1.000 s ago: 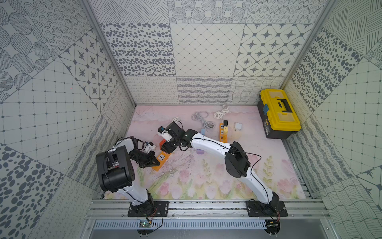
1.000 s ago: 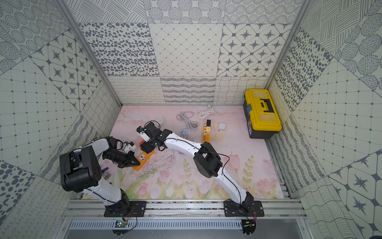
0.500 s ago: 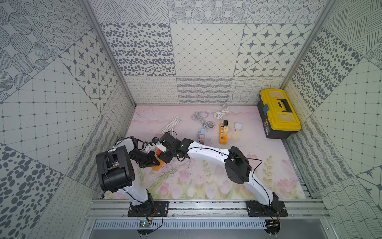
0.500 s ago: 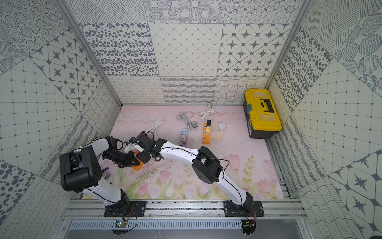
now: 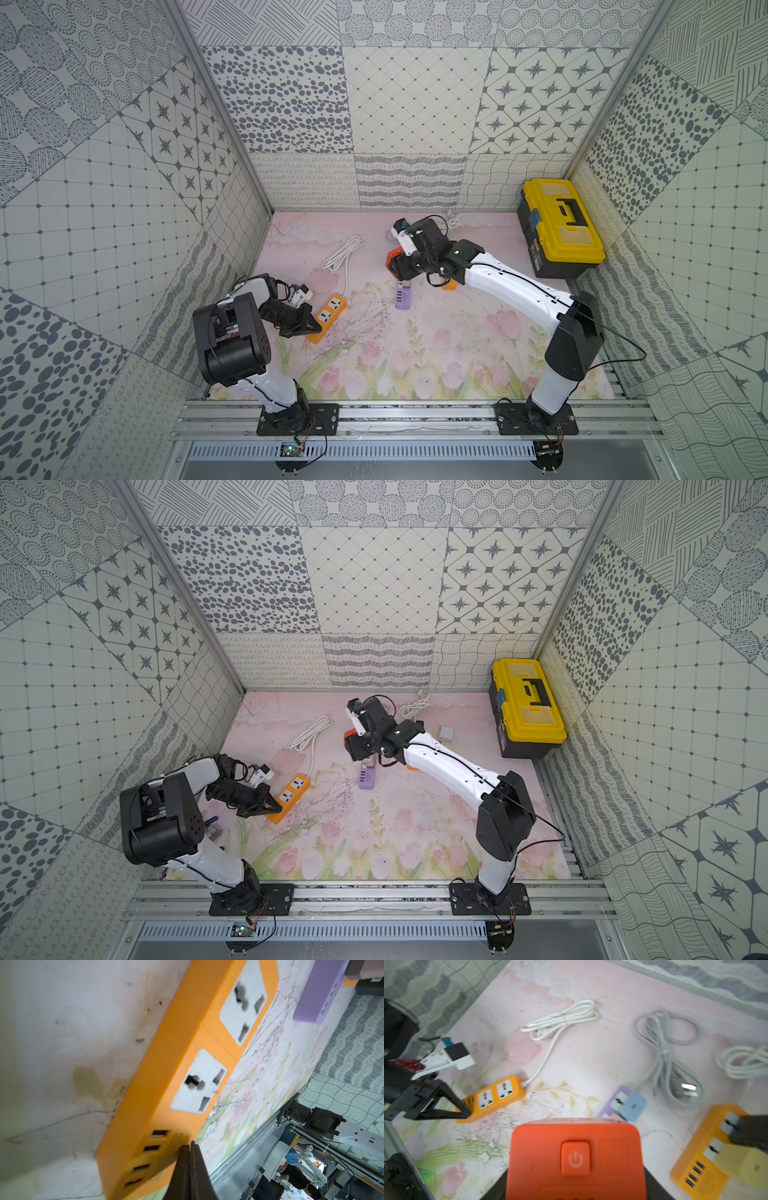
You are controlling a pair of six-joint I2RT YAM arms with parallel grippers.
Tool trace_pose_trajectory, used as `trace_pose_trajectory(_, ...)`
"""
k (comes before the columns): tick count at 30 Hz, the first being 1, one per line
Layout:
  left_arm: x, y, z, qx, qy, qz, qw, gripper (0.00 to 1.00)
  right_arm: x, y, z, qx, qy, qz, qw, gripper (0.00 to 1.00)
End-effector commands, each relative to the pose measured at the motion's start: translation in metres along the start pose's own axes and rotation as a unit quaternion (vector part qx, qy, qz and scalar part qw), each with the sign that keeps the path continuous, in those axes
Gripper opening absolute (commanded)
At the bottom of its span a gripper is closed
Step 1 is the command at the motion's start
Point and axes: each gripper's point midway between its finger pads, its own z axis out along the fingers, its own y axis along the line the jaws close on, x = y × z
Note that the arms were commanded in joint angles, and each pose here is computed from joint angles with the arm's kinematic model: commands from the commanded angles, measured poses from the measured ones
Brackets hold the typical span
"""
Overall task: Pull the plug off the socket
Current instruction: Place the plug at the center of the board.
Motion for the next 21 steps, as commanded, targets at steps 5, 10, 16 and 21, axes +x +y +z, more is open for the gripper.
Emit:
trace_pose_trajectory(5,-0.009,0.049,-0.003,-0.129,-0.002,0.026,0.991,0.00,0.071,-0.152,-0.031,0.128,0.083,0.160,0.975,0.08)
trace_pose_trajectory(10,-0.009,0.050,-0.003,-0.130,-0.003,0.026,0.991,0.00,0.106,-0.234,-0.038,0.237,0.146,0.209,0.937,0.12)
trace_pose_trajectory(16,-0.009,0.050,-0.004,-0.132,-0.004,0.026,0.991,0.00,0.116,-0.289,-0.021,0.287,0.196,0.221,0.911,0.15)
trace_pose_trajectory(21,-0.009,0.049,-0.004,-0.131,-0.004,0.026,0.991,0.00,0.118,-0.323,-0.001,0.311,0.208,0.223,0.900,0.25)
